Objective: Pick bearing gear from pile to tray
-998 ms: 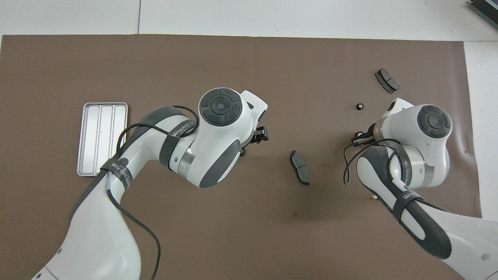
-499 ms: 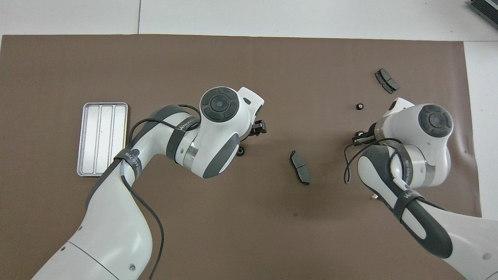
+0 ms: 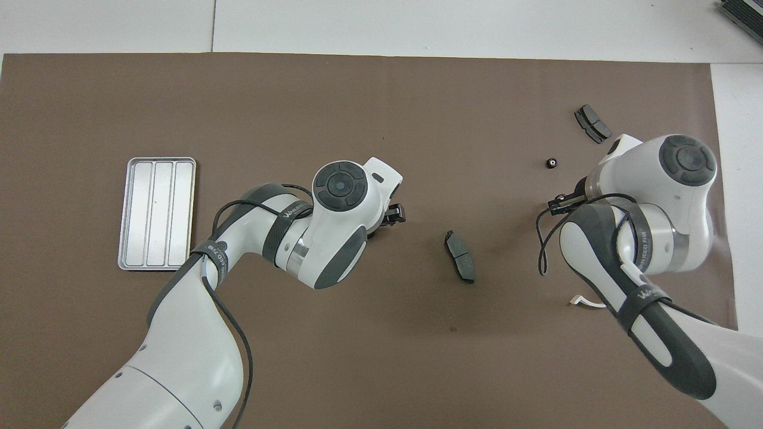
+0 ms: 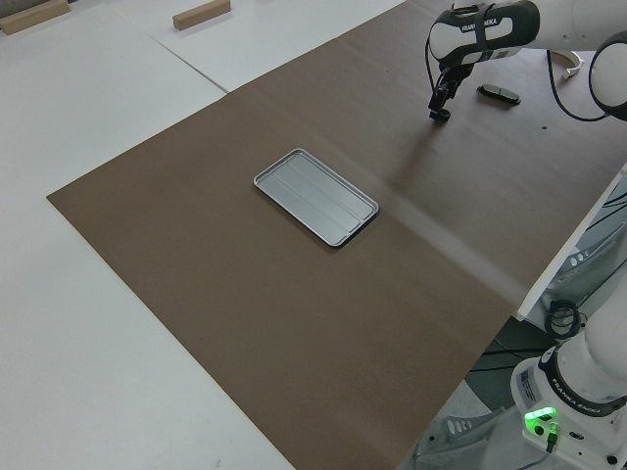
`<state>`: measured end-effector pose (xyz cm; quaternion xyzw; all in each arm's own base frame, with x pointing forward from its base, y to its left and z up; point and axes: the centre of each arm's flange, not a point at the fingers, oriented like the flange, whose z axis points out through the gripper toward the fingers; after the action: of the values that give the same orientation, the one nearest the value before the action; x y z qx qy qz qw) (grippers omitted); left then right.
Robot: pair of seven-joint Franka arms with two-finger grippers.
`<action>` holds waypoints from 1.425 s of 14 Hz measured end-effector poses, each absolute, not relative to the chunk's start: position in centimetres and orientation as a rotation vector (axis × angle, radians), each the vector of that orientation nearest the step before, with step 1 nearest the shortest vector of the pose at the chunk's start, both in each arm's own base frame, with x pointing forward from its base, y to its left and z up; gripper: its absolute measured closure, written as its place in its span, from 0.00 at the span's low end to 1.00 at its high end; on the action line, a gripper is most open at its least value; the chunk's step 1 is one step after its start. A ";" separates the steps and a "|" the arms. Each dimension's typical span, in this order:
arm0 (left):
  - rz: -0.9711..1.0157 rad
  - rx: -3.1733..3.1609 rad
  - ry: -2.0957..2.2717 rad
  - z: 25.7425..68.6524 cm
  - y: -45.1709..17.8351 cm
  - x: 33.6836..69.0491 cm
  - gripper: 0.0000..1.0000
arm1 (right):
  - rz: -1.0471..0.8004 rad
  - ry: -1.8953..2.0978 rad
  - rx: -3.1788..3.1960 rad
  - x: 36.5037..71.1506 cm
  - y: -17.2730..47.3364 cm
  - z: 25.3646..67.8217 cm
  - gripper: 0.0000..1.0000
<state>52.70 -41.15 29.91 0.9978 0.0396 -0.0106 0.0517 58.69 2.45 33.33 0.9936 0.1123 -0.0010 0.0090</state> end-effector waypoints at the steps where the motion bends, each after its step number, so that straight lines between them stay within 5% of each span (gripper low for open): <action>1: -0.035 3.037 0.117 29.8 -41.2 52.5 0.00 | -0.005 0.346 3.107 58.7 2.5 33.9 0.66; 5: -0.038 3.040 0.105 29.8 -41.5 52.1 0.07 | 0.002 0.327 3.123 58.7 2.6 34.5 0.66; 9: -0.039 3.043 0.098 29.8 -41.5 51.8 0.53 | -0.043 0.203 3.225 59.1 3.3 35.9 0.66; 11: -0.038 3.043 0.097 29.8 -41.5 51.8 0.62 | -0.055 0.177 3.238 59.7 3.5 37.7 0.66; 20: -0.032 3.042 0.097 30.2 -41.5 51.9 0.64 | -0.034 -0.017 3.305 61.4 6.6 44.1 0.66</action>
<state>51.92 -41.50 30.20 0.9982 0.0319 -0.0106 0.0490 61.44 6.59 44.07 0.9966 -0.0052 -0.0103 -0.0819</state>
